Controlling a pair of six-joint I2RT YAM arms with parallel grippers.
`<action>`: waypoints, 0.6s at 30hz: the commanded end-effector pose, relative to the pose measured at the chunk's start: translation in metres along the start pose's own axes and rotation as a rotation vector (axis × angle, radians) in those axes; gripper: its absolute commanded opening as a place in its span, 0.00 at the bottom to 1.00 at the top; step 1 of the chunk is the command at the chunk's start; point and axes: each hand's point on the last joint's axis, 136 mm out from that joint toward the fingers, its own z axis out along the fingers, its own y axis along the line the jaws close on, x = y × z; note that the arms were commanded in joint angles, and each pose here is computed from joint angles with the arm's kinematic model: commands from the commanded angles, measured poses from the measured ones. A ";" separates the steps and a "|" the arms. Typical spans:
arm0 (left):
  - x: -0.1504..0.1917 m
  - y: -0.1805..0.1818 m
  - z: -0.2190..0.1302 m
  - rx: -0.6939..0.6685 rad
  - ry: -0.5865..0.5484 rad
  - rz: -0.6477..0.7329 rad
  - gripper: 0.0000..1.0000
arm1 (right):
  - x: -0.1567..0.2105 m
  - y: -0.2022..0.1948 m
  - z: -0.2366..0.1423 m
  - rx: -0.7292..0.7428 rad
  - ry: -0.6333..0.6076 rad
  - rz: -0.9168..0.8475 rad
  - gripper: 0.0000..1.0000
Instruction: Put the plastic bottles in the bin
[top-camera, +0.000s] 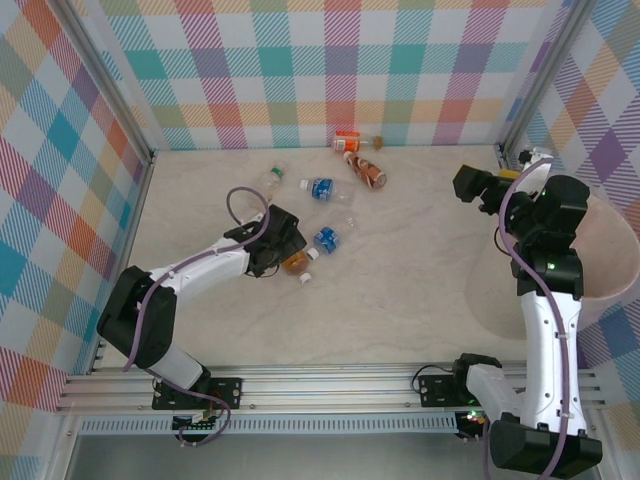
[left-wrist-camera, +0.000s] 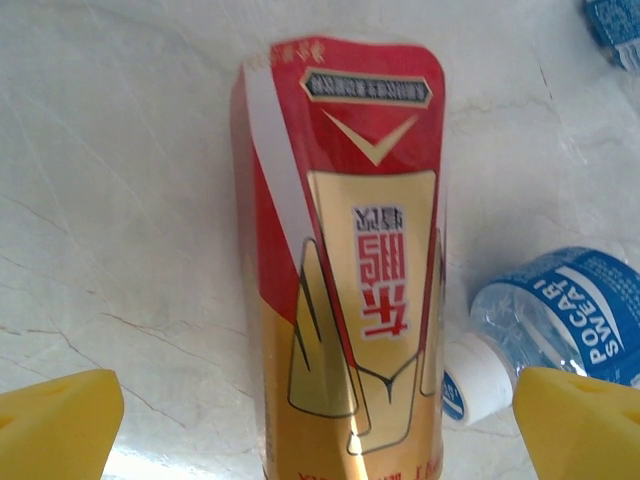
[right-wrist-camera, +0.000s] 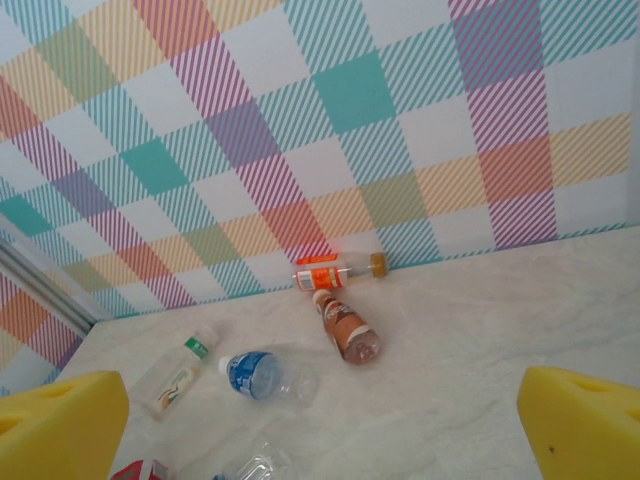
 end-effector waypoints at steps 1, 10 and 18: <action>0.008 0.005 0.008 -0.054 -0.001 0.032 1.00 | 0.005 0.006 0.001 -0.027 0.012 0.010 1.00; 0.026 0.002 0.033 -0.070 0.042 0.076 0.99 | 0.008 0.005 0.001 -0.021 0.021 0.008 1.00; 0.036 0.001 0.052 -0.037 0.055 0.140 0.90 | 0.012 0.004 0.004 -0.018 0.033 0.012 1.00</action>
